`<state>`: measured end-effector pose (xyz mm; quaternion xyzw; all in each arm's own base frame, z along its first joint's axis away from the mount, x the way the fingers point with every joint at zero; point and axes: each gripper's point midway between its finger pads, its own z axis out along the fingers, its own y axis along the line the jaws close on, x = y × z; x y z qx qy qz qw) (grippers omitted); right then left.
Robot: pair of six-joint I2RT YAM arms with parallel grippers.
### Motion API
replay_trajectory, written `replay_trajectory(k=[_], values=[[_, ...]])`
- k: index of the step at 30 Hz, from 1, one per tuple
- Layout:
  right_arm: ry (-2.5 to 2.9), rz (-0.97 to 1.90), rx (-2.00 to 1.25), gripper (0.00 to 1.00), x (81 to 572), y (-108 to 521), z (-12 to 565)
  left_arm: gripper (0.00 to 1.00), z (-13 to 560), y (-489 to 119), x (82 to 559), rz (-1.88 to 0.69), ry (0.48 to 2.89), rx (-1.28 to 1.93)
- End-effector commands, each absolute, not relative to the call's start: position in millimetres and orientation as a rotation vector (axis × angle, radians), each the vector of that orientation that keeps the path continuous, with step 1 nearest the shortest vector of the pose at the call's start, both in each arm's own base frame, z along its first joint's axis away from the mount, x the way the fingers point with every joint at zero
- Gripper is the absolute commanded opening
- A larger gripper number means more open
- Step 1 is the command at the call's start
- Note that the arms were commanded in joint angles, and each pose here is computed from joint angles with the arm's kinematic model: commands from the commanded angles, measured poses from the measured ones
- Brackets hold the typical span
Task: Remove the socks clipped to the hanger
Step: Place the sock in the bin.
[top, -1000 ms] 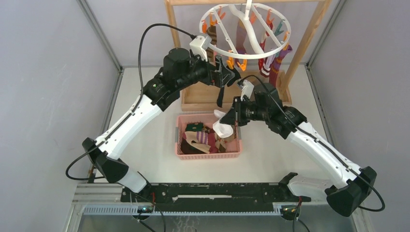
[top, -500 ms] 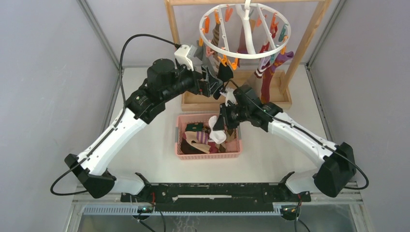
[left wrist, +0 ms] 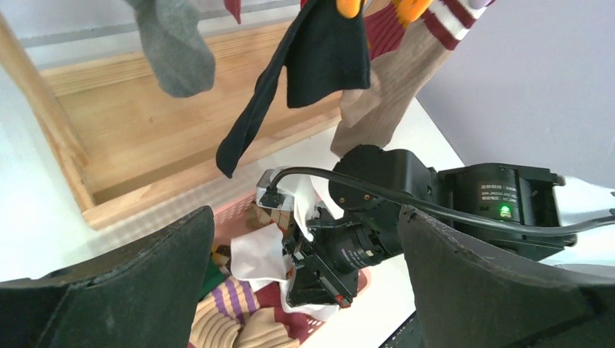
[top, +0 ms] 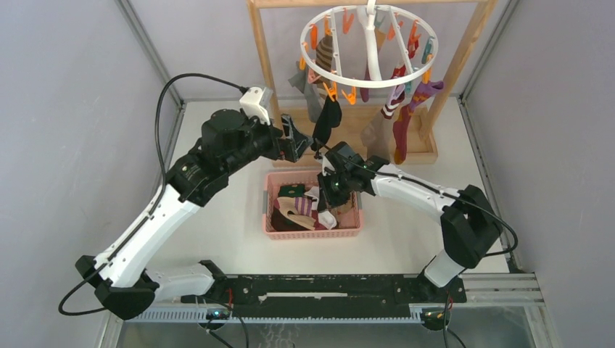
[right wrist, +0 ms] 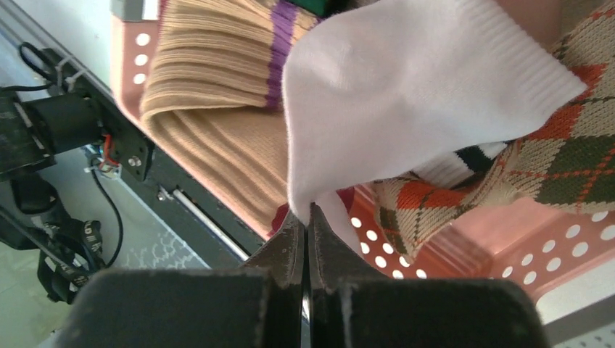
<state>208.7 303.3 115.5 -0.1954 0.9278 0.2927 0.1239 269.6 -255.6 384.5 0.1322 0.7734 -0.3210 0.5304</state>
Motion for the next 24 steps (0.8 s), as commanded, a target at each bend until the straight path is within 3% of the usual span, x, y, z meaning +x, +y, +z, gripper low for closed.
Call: replay_trajectory(k=[1,7,11,20,22,24], values=[[2.71,0.81,-0.618,0.0,210,306,103,1.0,383,-233,264,-0.72,1.859,0.229],[2.767,0.773,-0.623,0.05,208,306,83,1.0,371,-217,262,-0.673,1.892,0.199],[2.777,0.805,-0.633,0.22,206,310,81,1.0,369,-211,264,-0.661,1.901,0.188],[2.71,0.862,-0.671,0.45,205,312,100,1.0,366,-211,272,-0.67,1.91,0.191],[2.679,0.868,-0.677,0.65,207,313,107,1.0,365,-213,274,-0.675,1.915,0.2],[2.646,0.872,-0.68,0.78,208,313,116,1.0,364,-214,275,-0.684,1.921,0.206]])
